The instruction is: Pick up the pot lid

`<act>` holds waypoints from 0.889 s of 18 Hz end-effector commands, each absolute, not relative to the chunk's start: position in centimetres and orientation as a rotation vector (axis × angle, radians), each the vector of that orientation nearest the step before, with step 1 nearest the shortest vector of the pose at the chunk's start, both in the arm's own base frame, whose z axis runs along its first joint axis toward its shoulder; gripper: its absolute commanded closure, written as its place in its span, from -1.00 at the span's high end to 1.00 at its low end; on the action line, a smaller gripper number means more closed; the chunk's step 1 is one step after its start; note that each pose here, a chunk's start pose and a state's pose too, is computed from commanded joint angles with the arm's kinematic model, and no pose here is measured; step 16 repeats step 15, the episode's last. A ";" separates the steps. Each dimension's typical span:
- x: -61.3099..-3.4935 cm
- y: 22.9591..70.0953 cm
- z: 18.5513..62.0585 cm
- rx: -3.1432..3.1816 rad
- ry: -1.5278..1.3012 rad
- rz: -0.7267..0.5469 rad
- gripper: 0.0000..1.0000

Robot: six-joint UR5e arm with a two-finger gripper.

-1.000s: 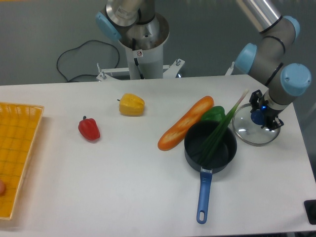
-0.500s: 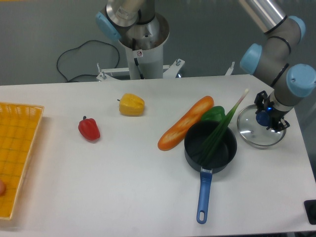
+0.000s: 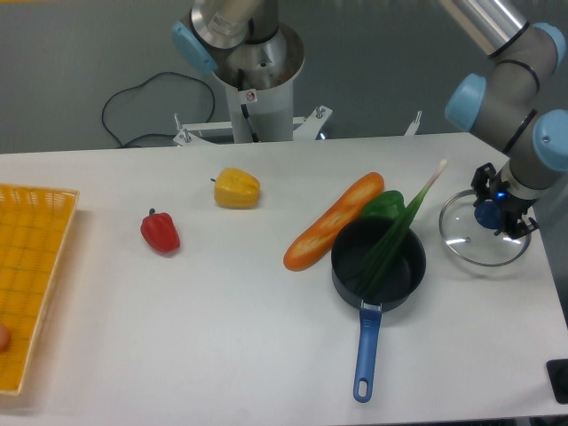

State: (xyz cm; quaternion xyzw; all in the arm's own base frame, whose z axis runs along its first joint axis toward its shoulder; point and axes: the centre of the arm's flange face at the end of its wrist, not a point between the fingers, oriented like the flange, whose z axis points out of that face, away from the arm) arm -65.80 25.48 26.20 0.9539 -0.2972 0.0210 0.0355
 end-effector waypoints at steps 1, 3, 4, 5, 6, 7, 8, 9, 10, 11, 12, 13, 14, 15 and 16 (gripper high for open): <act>-66.0 25.6 26.7 2.941 -0.916 0.049 0.04; -65.9 25.8 27.2 2.960 -0.913 0.034 0.04; -65.8 26.0 27.4 2.959 -0.916 0.031 0.04; -65.6 26.2 27.5 2.957 -0.920 0.031 0.04; -65.4 26.2 27.7 2.956 -0.922 0.036 0.04; -65.3 26.2 27.8 2.955 -0.922 0.048 0.04; -65.2 26.2 27.7 2.955 -0.922 0.053 0.04; -65.2 26.2 27.8 2.955 -0.922 0.055 0.04; -65.2 26.2 28.0 2.956 -0.923 0.050 0.04; -65.1 26.2 28.1 2.955 -0.922 0.050 0.04; -65.1 26.2 28.1 2.956 -0.923 0.050 0.04; -65.1 26.2 28.2 2.956 -0.923 0.050 0.04; -65.1 26.2 28.2 2.956 -0.923 0.050 0.04; -65.0 26.3 28.2 2.955 -0.925 0.050 0.04; -65.0 26.3 28.2 2.955 -0.925 0.050 0.04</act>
